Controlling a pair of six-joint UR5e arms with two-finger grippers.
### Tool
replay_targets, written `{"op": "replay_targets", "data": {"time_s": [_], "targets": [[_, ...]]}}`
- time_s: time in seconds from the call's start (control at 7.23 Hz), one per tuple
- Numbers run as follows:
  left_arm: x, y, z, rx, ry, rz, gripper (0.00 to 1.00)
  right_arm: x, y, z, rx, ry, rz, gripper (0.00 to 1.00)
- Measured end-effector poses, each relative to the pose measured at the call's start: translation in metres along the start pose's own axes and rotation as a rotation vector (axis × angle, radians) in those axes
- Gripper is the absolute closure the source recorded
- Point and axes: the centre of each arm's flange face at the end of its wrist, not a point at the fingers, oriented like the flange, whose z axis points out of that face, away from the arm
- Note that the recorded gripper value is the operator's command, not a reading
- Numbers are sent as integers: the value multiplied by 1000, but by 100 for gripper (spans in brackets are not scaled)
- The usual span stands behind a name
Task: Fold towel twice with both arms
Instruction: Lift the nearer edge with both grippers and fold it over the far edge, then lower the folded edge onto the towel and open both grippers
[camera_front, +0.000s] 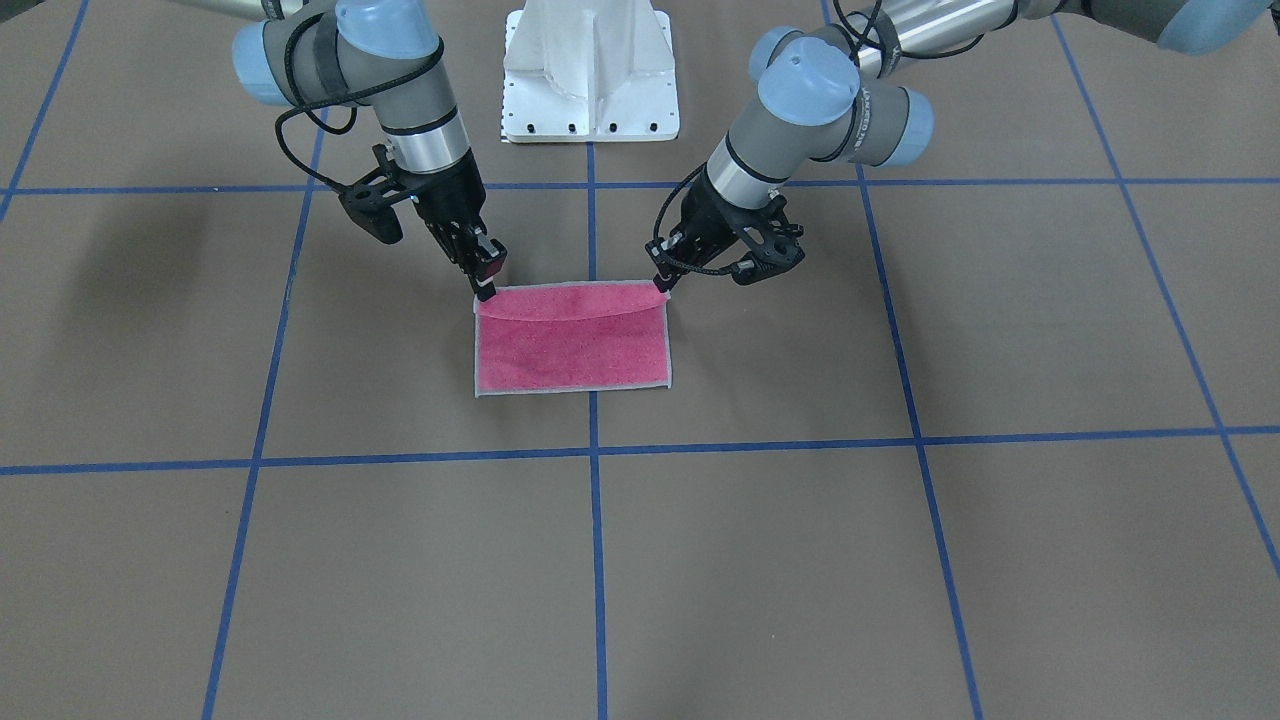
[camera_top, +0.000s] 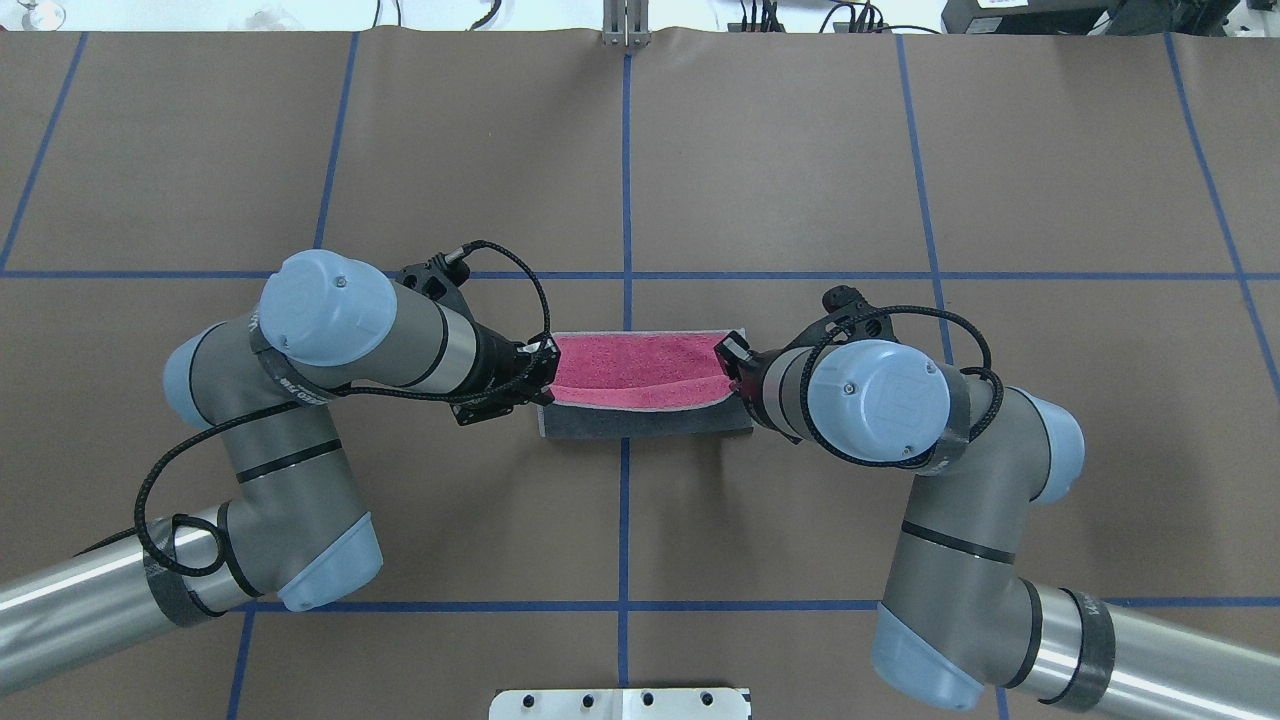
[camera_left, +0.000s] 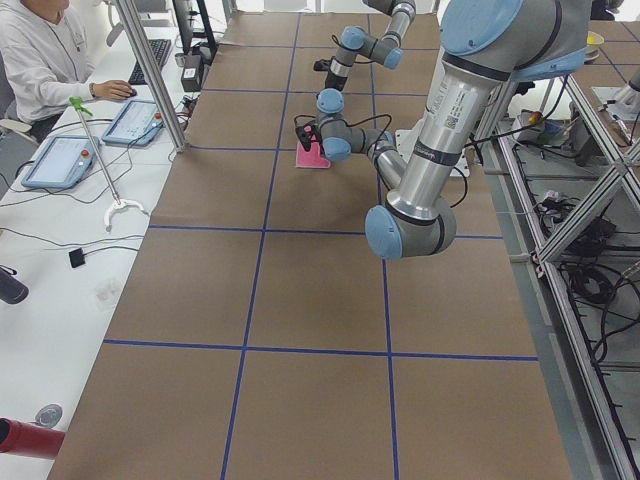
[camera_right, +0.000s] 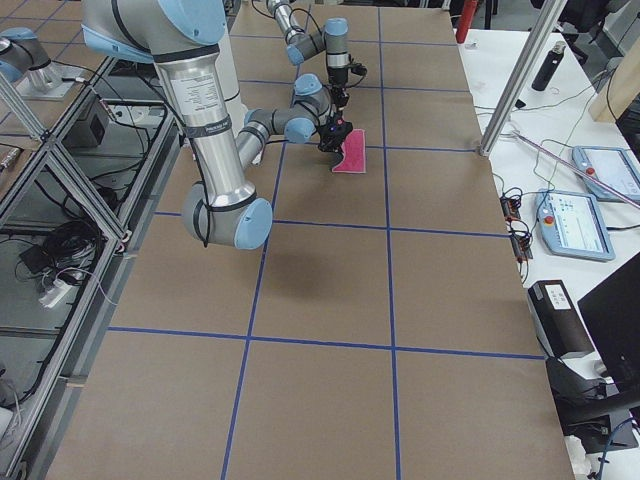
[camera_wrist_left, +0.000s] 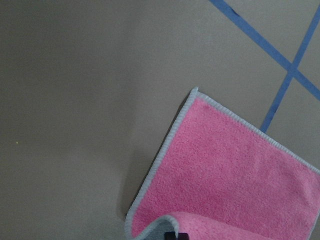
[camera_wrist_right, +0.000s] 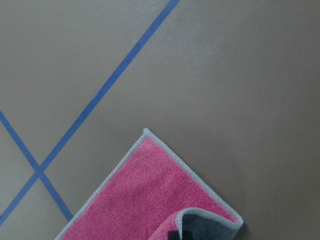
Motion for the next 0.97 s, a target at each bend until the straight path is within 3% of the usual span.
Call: {"op": "replay_targets", "data": {"time_s": [0.97], "targets": [[22,-27,14,35,-5,-21,100,-22,-13,17,34,1,8,100]]}}
